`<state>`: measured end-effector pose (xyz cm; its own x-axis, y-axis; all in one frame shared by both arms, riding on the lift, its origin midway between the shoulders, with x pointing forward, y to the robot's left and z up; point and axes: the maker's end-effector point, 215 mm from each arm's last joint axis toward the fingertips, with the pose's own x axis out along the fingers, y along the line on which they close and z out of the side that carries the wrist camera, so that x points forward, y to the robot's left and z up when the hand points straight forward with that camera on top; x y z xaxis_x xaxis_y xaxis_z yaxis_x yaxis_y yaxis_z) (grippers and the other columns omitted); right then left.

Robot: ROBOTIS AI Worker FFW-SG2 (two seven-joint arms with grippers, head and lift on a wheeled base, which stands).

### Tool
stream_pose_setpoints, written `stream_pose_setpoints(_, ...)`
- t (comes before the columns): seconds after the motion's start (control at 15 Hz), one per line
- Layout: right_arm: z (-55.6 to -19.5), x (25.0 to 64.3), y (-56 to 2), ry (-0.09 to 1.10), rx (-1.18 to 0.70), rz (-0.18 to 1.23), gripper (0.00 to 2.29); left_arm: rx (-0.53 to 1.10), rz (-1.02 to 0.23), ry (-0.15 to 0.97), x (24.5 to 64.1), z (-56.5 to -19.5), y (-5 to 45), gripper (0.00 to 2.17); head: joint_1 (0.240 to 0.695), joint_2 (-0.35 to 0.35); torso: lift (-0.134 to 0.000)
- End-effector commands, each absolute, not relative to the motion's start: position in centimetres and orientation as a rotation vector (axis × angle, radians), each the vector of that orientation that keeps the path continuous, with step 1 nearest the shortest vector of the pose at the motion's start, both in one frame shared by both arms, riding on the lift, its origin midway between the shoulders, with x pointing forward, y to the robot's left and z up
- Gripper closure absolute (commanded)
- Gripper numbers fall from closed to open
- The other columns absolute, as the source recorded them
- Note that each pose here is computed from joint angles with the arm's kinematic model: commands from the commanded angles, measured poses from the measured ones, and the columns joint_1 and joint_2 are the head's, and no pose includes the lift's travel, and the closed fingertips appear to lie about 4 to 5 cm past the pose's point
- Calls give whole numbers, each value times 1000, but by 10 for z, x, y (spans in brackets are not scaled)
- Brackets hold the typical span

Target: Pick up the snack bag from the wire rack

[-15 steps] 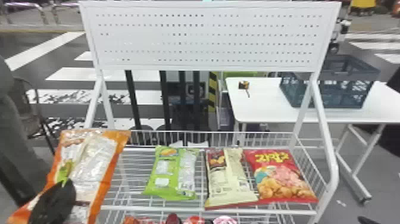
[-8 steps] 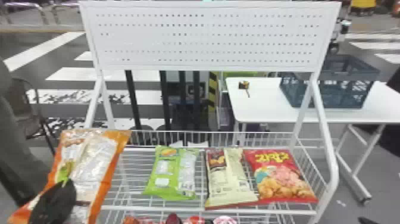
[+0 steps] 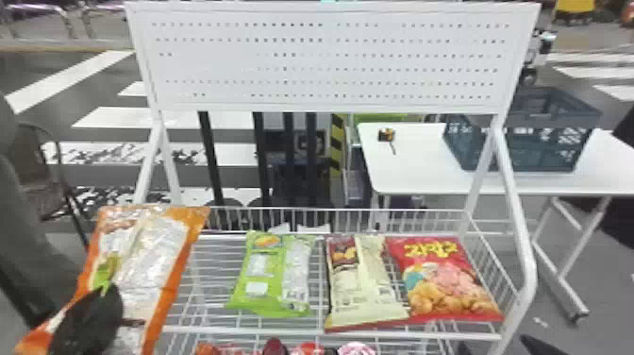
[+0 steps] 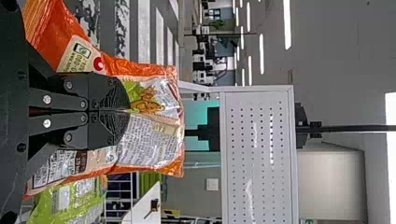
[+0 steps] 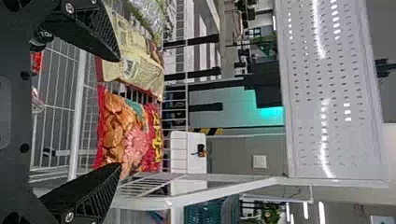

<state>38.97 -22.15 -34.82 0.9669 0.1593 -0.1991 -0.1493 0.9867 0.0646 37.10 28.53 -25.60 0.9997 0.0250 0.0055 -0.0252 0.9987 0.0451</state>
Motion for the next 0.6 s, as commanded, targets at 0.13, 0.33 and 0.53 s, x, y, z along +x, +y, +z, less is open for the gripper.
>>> stream_pose_setpoints(0.13, -369, 472, -198, 216, -3, 169, 97, 44, 21, 2, 374, -261, 282, 1673, 499, 0, 0)
stream_pose_setpoints(0.33, -389, 516, -205, 253, -21, 157, 97, 38, 21, 13, 377, -271, 282, 1673, 499, 0, 0)
stream_pose_setpoints(0.53, -406, 543, -220, 277, -20, 131, 97, 37, 22, 17, 378, -274, 281, 1673, 499, 0, 0)
